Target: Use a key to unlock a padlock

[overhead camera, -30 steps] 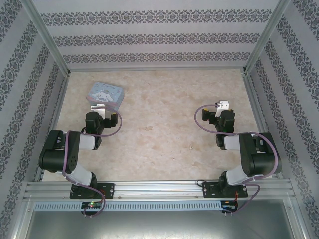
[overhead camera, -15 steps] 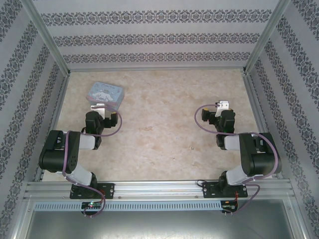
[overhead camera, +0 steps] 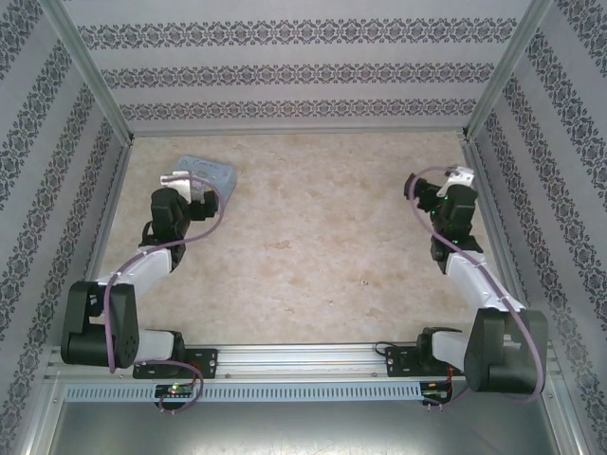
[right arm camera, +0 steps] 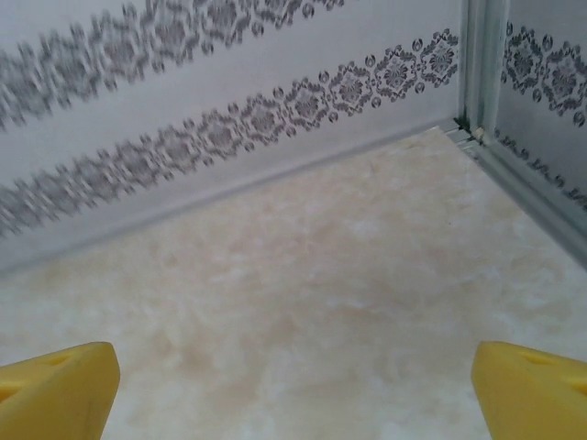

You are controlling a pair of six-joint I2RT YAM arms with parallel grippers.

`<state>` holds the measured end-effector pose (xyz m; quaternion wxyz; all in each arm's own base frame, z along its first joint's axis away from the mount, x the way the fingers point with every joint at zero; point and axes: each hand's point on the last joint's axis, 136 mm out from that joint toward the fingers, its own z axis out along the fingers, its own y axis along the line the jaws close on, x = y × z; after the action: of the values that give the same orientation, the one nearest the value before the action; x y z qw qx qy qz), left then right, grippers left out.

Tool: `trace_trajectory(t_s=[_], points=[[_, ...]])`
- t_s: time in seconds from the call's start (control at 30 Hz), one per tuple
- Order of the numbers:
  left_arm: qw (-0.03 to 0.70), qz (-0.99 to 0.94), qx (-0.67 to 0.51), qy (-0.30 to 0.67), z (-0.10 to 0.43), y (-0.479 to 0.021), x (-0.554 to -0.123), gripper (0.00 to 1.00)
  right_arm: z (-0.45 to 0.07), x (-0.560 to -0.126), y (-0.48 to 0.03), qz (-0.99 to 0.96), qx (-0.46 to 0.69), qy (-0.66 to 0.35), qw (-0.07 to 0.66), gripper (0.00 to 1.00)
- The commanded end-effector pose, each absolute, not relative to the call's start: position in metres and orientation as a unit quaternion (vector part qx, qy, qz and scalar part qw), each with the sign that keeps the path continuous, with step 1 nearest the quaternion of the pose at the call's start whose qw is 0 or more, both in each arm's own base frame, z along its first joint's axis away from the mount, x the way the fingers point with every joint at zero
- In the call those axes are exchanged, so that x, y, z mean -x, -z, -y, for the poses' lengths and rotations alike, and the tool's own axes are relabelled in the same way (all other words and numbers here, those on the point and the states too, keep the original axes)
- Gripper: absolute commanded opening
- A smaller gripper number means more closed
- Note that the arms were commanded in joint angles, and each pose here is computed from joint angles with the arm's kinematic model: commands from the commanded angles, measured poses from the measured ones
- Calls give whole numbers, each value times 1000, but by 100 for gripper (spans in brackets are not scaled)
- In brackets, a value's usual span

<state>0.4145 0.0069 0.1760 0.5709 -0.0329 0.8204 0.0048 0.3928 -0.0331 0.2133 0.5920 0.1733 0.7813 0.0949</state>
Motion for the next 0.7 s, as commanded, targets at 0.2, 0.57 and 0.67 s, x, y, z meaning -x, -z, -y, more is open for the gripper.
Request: trace_trajectory(t_s=[0.2,0.57,0.67], points=[[458,-881,116,16,-40,-192,-452,100,-68,-346,-201,-806,-159,-341,456,97],[319,-932,128,112,-63,-151,-525,100,-116,-294,-159,-874,-147,-287,364,94],[302,-935,128,134,-68,-138,-536,100,-119,-287,-143,-887,-149,-276,340,92]])
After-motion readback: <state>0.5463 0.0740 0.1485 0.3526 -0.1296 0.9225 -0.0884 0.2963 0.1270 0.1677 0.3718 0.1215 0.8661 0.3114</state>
